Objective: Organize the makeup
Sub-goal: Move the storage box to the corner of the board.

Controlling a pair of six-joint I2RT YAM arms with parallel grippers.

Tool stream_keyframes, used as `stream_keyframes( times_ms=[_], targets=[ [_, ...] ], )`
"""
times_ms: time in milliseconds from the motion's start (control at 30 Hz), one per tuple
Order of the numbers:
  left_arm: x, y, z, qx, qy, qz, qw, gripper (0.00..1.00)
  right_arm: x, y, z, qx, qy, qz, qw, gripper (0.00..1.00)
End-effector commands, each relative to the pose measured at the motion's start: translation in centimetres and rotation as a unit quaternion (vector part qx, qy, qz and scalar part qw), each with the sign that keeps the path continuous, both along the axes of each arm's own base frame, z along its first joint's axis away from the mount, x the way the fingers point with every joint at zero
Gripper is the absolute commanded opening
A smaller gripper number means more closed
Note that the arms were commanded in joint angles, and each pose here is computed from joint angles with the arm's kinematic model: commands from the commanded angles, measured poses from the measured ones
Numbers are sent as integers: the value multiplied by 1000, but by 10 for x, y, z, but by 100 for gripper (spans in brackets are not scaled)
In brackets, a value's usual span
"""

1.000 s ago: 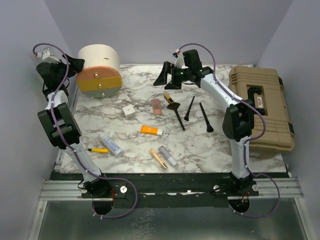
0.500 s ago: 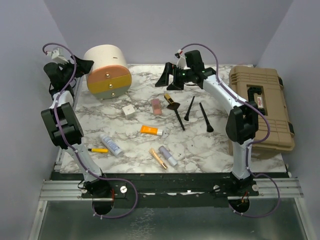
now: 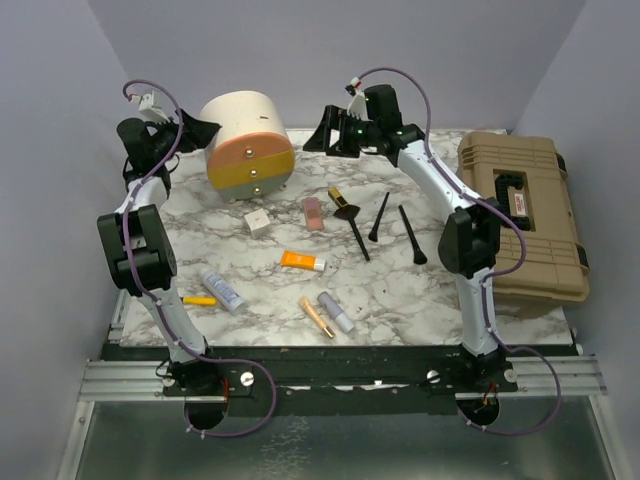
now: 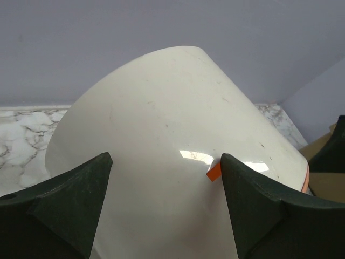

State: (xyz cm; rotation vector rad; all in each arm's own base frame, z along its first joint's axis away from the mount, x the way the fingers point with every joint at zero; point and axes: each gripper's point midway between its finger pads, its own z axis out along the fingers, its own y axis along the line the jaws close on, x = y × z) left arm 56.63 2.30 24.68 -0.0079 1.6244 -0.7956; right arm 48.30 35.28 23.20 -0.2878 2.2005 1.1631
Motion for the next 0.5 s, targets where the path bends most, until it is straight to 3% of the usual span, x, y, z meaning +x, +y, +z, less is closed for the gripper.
stream_keyframes(
  times_ms=[0,167,467],
  targets=[
    [-21,-59,-69,-5,105,-111,988,83,43,9,-2,4,-52,-36,998,100],
    [-25,-89,-79,18,118,-135,984,83,62,13,7,30,-75,-49,996,99],
    [-43,-144,-93,29,134,-177,975,83,55,-10,-11,39,-44,-33,998,98]
  ],
)
